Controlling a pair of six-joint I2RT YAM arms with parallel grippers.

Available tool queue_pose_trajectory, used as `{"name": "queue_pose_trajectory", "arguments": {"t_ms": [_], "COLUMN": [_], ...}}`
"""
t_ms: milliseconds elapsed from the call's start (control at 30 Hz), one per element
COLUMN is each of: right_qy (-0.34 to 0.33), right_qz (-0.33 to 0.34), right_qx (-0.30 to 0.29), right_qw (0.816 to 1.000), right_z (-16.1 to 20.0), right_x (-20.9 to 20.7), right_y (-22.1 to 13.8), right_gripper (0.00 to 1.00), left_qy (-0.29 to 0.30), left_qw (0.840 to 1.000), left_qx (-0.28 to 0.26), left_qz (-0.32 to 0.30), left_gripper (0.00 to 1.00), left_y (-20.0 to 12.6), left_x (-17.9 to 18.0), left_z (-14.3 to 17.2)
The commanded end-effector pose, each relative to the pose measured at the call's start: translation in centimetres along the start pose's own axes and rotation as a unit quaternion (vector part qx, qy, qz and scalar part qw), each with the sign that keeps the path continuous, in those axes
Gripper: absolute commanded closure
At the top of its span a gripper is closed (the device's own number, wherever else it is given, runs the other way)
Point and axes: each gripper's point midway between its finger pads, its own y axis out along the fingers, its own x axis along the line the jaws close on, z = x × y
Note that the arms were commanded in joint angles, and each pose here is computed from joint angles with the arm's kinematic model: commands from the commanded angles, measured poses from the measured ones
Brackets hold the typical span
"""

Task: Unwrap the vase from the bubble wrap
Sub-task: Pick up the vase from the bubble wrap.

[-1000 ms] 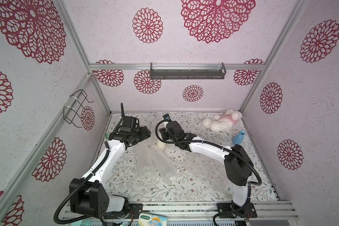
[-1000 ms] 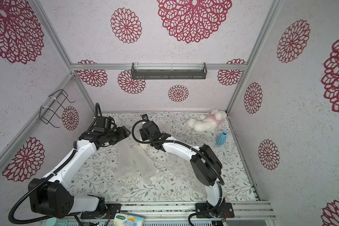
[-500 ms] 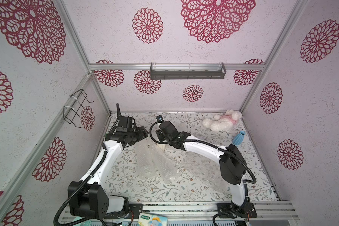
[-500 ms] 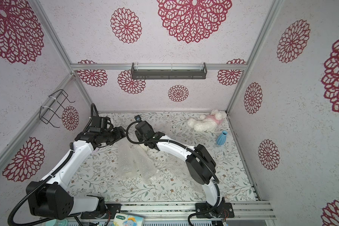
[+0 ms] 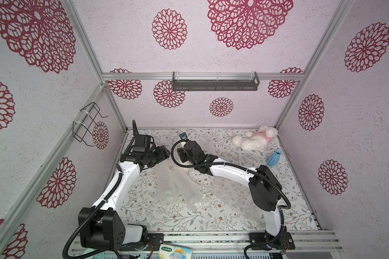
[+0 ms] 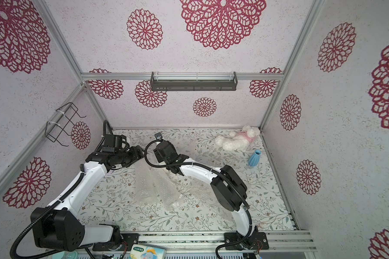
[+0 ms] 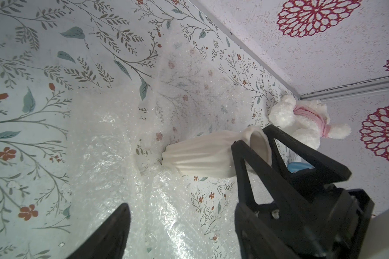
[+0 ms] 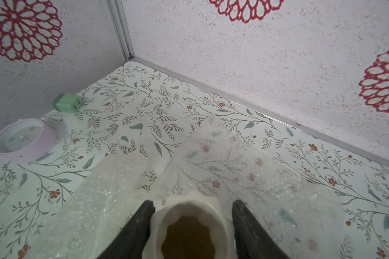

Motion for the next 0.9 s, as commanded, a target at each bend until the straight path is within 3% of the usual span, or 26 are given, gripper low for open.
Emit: {"name": "queue_pose_trajectory", "arguments": {"t_ms": [0, 300, 867], "right_qy": [0.047, 0.075, 0.072], "right_qz": [-0.039, -0.049, -0.040], "right_qx": [-0.057, -0.077, -0.063], "right_qw": [0.996, 0.993, 0.995], "right_z": [-3.4, -3.6, -1.7], "right_x": [1.4, 1.2, 0.4], "right_y": [-1.0, -0.8, -0.8], "right_gripper": [0.40, 0.38, 0.34], "left_qy": [0.003, 0.000, -0.008], "left_qw": [1.000, 1.000, 1.000], "left_qx": [-0.005, -0.004, 0.001], "left_qz": [0.009, 0.011, 0.016], "left_gripper": [0.24, 0.24, 0.24], "left_y": [-0.1, 0.0, 0.5], "left_x": [0.0, 0.2, 0.3], "left_z": [-0.2, -0.2, 0.0]}}
